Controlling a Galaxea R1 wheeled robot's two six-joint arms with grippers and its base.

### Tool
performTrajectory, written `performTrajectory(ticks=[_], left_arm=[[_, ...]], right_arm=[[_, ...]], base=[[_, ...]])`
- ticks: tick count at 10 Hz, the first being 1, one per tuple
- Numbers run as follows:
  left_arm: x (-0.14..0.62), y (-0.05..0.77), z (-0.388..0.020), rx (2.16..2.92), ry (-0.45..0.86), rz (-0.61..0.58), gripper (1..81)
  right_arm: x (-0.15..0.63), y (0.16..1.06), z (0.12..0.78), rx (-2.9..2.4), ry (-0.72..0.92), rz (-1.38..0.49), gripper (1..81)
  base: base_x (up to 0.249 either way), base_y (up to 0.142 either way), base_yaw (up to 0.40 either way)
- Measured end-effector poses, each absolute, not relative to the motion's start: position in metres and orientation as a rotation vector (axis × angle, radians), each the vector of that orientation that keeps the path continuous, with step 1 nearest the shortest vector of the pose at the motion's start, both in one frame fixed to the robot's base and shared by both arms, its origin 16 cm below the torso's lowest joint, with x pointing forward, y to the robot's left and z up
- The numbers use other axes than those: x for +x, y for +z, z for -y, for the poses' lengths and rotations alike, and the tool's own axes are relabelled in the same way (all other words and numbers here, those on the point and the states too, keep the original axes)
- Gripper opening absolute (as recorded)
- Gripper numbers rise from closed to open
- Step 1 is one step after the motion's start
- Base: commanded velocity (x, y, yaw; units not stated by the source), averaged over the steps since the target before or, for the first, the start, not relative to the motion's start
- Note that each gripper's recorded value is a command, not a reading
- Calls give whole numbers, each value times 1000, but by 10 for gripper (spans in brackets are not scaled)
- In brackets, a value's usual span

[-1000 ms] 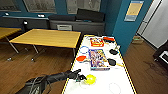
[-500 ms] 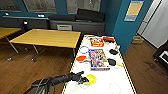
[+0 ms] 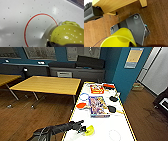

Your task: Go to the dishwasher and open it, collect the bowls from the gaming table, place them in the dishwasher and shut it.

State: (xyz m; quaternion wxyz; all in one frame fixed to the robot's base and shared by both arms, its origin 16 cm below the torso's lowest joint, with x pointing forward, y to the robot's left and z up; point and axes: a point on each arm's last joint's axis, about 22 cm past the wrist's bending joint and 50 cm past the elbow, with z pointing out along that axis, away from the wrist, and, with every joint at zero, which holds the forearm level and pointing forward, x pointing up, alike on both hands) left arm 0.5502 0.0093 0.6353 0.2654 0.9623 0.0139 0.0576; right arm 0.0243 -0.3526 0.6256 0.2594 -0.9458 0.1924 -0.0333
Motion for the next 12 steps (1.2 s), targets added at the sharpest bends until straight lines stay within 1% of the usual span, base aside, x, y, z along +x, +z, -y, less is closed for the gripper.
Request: performTrajectory(ticks=[1, 3, 7, 8, 11, 12], left_arm=[[547, 635, -9, 2618, 152, 1, 10], [541, 638, -7, 2613, 143, 34, 10], [537, 655, -24, 2608, 125, 93, 10], [544, 676, -20, 2581, 145, 125, 10], [552, 756, 4, 2462, 201, 226, 10], [556, 773, -7, 2448, 218, 225, 10]], right_arm=[[26, 624, 354, -2567, -92, -518, 10], [20, 614, 361, -2592, -64, -506, 10], [19, 608, 358, -2592, -46, -498, 10], [20, 608, 356, -2590, -47, -496, 10], [25, 607, 358, -2592, -55, -492, 10], [24, 607, 358, -2593, -50, -491, 10]], base=[[0, 0, 0], [0, 0, 0], [0, 0, 0], [0, 0, 0], [0, 0, 0], [0, 0, 0]])
